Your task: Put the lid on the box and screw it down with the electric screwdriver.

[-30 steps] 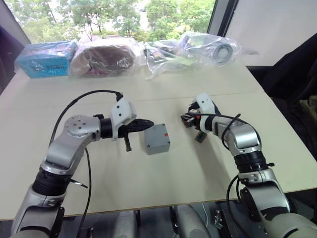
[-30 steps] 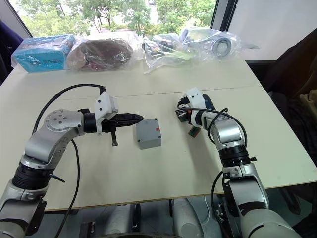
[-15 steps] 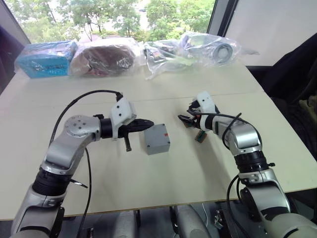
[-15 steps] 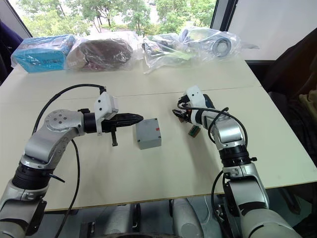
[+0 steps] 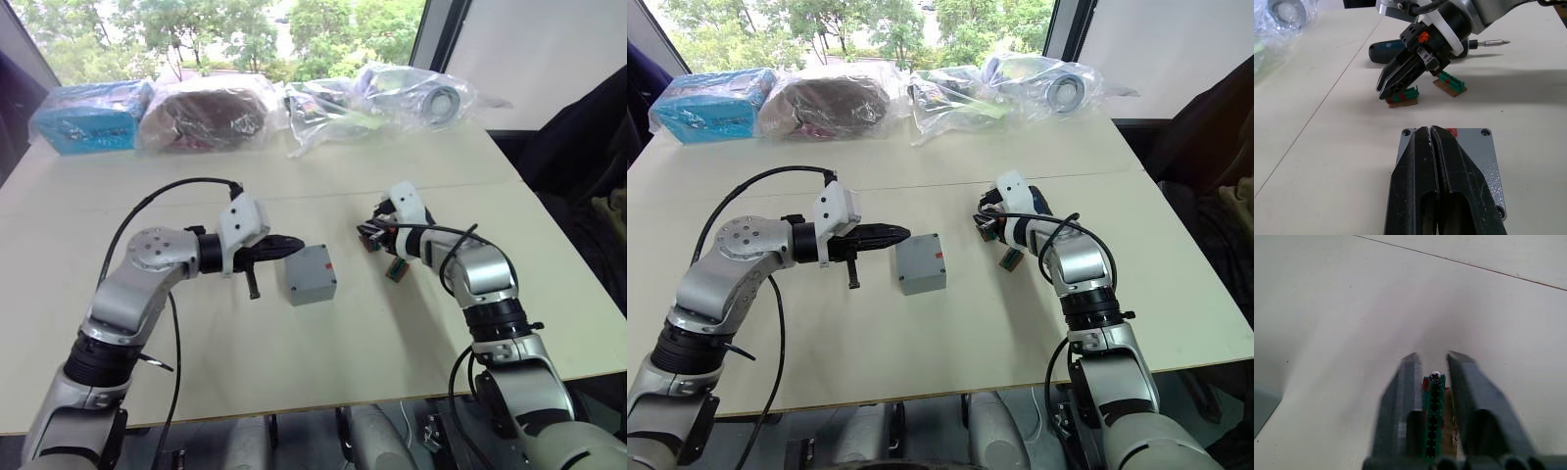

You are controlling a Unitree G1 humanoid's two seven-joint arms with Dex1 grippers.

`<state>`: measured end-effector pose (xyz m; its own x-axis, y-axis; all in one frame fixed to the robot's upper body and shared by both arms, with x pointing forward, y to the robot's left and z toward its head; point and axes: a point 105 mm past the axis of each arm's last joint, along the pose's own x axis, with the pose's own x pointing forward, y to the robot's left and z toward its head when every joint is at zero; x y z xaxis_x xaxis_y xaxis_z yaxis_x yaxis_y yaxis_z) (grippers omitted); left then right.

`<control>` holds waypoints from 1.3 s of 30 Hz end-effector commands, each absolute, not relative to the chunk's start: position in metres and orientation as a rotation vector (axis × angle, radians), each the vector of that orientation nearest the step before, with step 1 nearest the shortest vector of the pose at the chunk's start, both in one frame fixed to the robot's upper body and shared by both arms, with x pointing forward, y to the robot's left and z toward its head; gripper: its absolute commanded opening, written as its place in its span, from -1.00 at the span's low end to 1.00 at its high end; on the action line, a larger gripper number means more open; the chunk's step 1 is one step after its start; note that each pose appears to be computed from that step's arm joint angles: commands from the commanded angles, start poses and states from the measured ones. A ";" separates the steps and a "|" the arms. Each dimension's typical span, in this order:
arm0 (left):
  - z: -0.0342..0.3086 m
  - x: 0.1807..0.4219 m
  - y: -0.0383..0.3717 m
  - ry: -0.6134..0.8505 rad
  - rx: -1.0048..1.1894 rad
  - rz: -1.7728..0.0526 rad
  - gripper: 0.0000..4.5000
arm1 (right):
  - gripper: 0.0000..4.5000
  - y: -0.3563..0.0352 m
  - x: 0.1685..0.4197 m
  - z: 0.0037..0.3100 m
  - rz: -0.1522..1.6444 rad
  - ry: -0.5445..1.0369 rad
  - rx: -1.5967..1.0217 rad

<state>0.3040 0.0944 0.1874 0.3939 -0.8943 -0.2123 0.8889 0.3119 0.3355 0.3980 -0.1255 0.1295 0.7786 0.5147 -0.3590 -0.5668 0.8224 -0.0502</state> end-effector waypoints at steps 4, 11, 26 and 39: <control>0.197 0.301 0.091 -0.059 0.455 -1.188 -1.00 | -0.94 -0.130 0.400 0.141 0.573 0.294 -0.164; 0.194 0.299 0.096 -0.043 0.455 -1.182 -1.00 | -0.94 -0.133 0.399 0.159 0.573 0.258 -0.176; 0.183 0.294 0.112 0.015 0.455 -1.166 -1.00 | -0.94 -0.075 0.339 0.215 0.874 0.229 -0.204; 0.140 0.308 0.106 0.102 0.354 -1.155 -1.00 | -0.94 -0.050 0.328 0.186 0.941 0.307 -0.230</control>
